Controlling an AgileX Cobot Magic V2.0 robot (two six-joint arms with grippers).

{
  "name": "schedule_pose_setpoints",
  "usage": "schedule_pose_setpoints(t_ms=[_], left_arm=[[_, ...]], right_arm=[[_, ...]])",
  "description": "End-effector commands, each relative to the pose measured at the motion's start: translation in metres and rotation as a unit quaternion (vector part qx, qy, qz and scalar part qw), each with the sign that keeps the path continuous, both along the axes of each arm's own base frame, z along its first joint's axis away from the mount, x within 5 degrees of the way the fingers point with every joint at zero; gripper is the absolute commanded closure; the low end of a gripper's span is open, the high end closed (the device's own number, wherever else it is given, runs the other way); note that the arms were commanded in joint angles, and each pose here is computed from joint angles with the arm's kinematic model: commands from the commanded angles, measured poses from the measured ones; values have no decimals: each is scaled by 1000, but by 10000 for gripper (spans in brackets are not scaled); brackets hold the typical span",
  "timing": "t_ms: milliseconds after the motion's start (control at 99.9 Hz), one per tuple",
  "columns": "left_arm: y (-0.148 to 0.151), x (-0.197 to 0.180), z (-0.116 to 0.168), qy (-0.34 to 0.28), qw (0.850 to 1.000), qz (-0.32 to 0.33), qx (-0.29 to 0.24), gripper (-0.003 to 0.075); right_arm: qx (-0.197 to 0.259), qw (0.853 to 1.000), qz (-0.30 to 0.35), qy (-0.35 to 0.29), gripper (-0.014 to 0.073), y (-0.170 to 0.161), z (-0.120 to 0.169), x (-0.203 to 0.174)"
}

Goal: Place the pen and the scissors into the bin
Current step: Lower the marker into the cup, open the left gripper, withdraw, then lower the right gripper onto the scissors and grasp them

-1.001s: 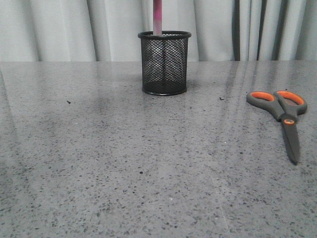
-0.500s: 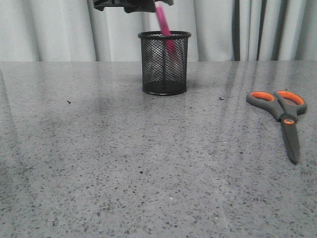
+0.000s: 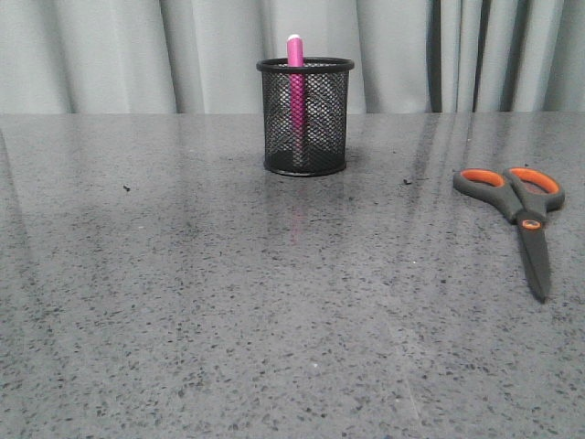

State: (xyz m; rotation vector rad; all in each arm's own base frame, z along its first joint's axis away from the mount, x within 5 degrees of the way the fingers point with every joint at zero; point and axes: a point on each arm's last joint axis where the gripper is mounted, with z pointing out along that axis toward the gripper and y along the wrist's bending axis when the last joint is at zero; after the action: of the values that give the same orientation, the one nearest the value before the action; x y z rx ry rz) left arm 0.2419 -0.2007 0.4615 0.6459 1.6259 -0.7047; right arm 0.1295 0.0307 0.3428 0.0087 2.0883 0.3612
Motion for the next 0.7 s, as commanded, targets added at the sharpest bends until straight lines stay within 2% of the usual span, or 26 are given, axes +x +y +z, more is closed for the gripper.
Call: schedule_pose_setpoints(t_ms=[0,100,230,340,450,691], left_arm=[[26,-40,38,-50,998,-11,-30,389],[46,-68,50,-73,996,-11,-49,389],[64,-93,51,-84,995,-13,-58,389],[77,-112,47,-80,994,-19,-75,389],[86,-127,40,-68,993,-26,-94,389],[97,-147,29,-50,991,-42,-114,389]], right_arm=[[-7,999,31,-4,248,10,23,17],[-24,996,70,54,248,27,25,42],[-48,986,106,116,238,47,25,70],[-50,975,91,195,190,54,16,93],[-57,957,76,274,160,59,0,110],[-49,927,17,370,160,66,-42,137]])
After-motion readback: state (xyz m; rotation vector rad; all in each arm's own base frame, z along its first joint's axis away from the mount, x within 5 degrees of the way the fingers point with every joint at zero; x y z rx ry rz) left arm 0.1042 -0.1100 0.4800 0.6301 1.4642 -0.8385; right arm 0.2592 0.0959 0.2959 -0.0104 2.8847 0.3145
